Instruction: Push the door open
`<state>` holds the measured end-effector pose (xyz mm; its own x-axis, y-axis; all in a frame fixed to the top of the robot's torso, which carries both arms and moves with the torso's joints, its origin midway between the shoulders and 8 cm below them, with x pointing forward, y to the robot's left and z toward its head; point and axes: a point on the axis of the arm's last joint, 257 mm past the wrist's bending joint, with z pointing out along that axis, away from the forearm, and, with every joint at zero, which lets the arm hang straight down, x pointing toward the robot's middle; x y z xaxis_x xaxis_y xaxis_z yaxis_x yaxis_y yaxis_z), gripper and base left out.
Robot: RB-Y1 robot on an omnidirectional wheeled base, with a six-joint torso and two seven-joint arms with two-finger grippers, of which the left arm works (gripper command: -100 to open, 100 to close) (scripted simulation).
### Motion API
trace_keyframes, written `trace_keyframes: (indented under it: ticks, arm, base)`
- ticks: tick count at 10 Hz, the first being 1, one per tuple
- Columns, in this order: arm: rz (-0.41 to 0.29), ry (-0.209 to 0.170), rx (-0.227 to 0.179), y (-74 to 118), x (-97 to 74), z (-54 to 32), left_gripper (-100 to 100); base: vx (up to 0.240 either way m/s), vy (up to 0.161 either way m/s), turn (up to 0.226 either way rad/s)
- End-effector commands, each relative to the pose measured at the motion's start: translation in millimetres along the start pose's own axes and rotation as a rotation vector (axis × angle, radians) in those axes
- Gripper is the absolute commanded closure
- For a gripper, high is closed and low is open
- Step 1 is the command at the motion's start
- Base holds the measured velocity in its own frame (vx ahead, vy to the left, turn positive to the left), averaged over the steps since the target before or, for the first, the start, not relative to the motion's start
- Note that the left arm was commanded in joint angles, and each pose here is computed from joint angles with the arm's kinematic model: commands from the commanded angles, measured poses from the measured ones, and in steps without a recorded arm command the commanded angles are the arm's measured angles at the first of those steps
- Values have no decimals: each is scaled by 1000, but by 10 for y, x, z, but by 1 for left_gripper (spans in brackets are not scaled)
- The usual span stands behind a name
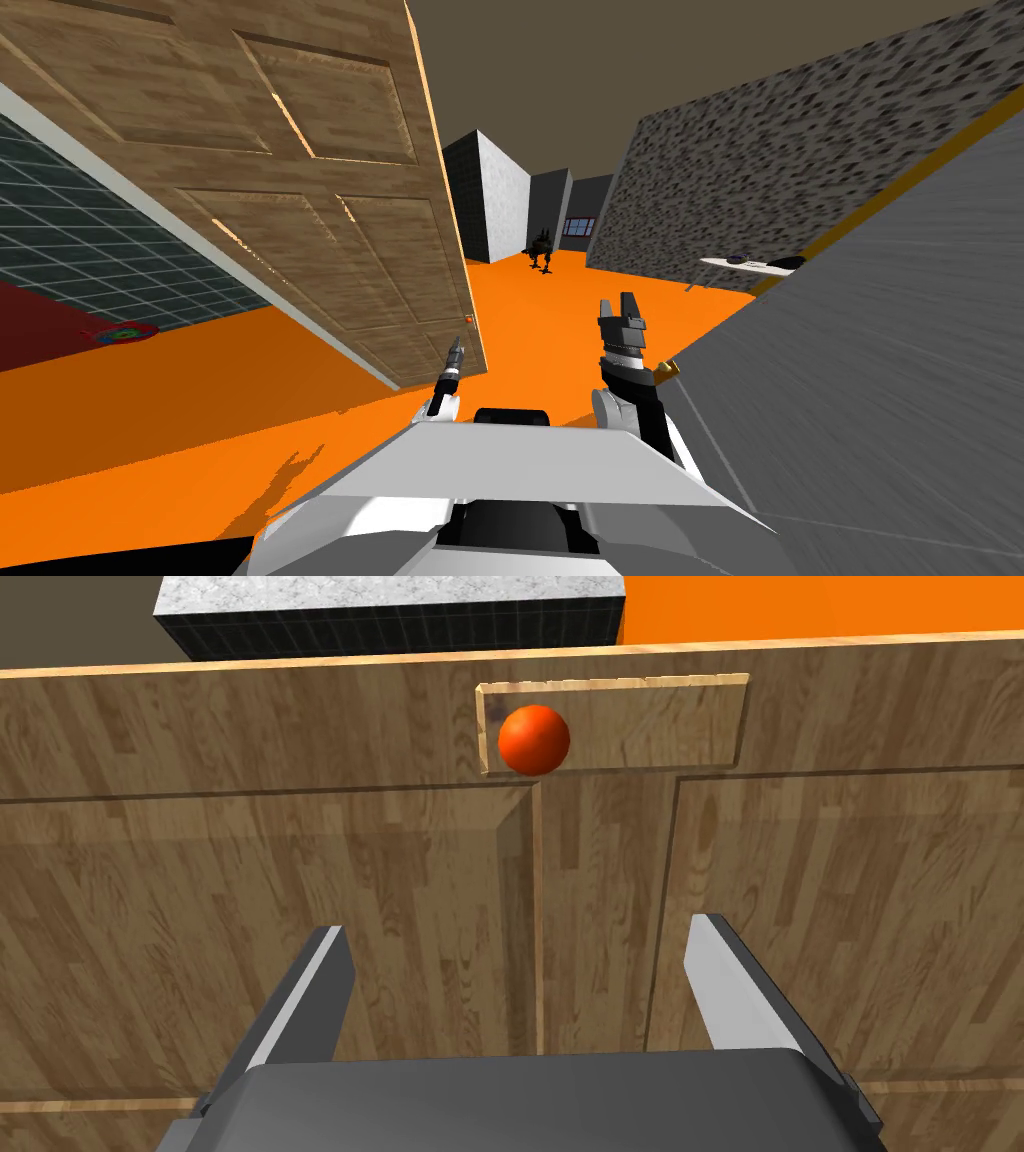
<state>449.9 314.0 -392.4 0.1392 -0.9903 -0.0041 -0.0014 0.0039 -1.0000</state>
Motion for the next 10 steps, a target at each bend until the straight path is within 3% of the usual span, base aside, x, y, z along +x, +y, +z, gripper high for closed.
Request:
trace_keyframes:
  ticks: [1, 9, 10]
  arm:
    - [3, -4, 3, -4, -27, -3, -100]
    - [4, -24, 13, -11, -96, -31, -100]
    - [4, -24, 13, -11, -96, -31, 100]
  base:
    - [123, 19, -26]
    - [220, 34, -27]
    - [-22, -5, -3]
